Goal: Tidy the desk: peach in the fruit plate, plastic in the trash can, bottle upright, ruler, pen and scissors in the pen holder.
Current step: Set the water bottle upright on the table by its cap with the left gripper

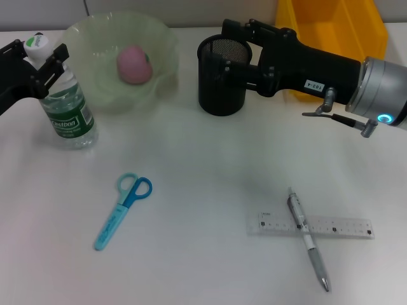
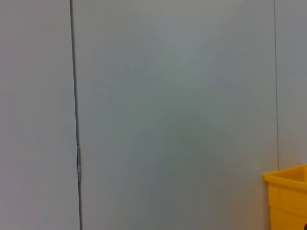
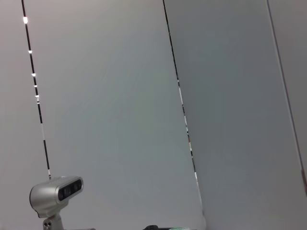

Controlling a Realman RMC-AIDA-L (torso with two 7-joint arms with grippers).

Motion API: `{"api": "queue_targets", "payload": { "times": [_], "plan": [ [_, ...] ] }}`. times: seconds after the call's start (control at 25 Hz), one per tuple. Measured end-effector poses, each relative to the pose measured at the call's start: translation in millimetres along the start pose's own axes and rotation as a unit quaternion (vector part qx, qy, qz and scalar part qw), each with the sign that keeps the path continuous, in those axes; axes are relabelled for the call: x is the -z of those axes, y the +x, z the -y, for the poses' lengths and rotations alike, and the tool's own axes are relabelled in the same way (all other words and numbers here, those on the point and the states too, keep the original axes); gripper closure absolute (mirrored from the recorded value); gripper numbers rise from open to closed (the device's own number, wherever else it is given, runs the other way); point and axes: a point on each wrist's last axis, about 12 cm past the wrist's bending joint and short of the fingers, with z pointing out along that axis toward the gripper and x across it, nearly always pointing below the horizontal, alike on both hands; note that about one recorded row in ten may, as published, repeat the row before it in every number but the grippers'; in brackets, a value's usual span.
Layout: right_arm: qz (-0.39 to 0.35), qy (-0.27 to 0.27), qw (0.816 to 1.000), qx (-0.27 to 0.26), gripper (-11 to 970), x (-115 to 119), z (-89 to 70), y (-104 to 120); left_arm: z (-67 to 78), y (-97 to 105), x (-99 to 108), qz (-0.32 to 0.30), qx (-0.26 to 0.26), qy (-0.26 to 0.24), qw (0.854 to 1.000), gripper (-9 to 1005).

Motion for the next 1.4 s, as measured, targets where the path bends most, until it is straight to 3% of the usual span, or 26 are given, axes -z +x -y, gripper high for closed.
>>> {"api": "queue_targets", "payload": {
  "times": [1.4],
  "plan": [
    [0.001,0.000,1.000,0.000,237,-0.3,-0.1,0.0,4.5,-3.9,0.7,0.019,-0.010,0.019,1.000,505]
  ]
}}
